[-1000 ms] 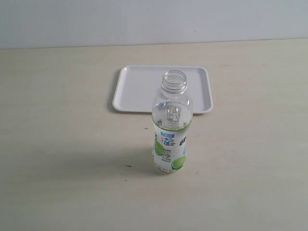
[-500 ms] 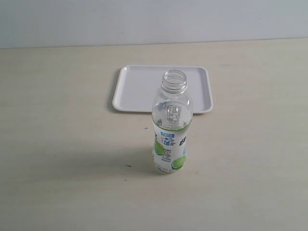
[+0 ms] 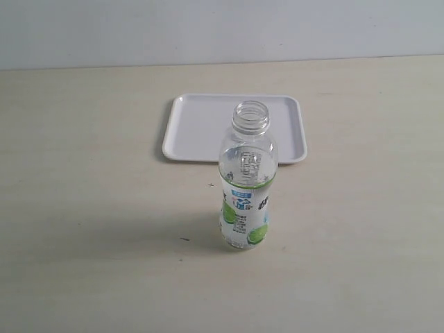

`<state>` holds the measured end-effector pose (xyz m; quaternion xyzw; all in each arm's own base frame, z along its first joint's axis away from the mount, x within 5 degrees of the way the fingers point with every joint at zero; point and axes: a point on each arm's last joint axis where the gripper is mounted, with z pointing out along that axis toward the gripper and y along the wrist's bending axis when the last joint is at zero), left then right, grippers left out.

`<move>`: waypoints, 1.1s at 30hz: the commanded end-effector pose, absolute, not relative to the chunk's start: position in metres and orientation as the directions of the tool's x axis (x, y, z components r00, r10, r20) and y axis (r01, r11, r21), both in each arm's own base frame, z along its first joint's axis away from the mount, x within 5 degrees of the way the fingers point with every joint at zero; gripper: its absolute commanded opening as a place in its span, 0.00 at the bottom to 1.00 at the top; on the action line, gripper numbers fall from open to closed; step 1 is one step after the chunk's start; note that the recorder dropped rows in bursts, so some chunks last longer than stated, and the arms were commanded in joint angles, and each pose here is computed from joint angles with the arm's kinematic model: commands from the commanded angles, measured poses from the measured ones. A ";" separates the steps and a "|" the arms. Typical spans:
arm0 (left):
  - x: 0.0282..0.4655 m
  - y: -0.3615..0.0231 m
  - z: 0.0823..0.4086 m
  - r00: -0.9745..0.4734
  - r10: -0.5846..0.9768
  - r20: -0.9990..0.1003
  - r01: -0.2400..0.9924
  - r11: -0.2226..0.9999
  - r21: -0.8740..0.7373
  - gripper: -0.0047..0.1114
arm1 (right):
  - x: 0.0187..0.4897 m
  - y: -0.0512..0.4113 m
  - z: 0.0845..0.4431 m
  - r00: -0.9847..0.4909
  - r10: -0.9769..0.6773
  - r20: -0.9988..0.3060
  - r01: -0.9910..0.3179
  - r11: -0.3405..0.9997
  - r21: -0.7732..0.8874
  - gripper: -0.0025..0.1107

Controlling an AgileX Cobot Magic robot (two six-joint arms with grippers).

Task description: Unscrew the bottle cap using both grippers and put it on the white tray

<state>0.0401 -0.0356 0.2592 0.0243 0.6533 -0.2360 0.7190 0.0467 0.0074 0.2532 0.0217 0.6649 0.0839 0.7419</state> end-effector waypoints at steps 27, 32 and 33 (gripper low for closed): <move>0.040 -0.036 0.258 0.029 -0.312 -0.950 0.378 0.883 -0.279 0.04 | 0.056 0.000 0.212 0.074 0.150 -0.986 -0.004 0.989 0.150 0.02; 0.040 -0.037 0.258 0.027 -0.311 -0.950 0.382 0.881 -0.278 0.04 | 0.056 -0.001 0.214 0.095 0.207 -0.974 -0.011 0.978 0.207 0.02; 0.040 -0.037 0.258 0.027 -0.311 -0.950 0.382 0.881 -0.278 0.04 | 0.056 -0.001 0.214 0.095 0.207 -0.974 -0.011 0.978 0.207 0.02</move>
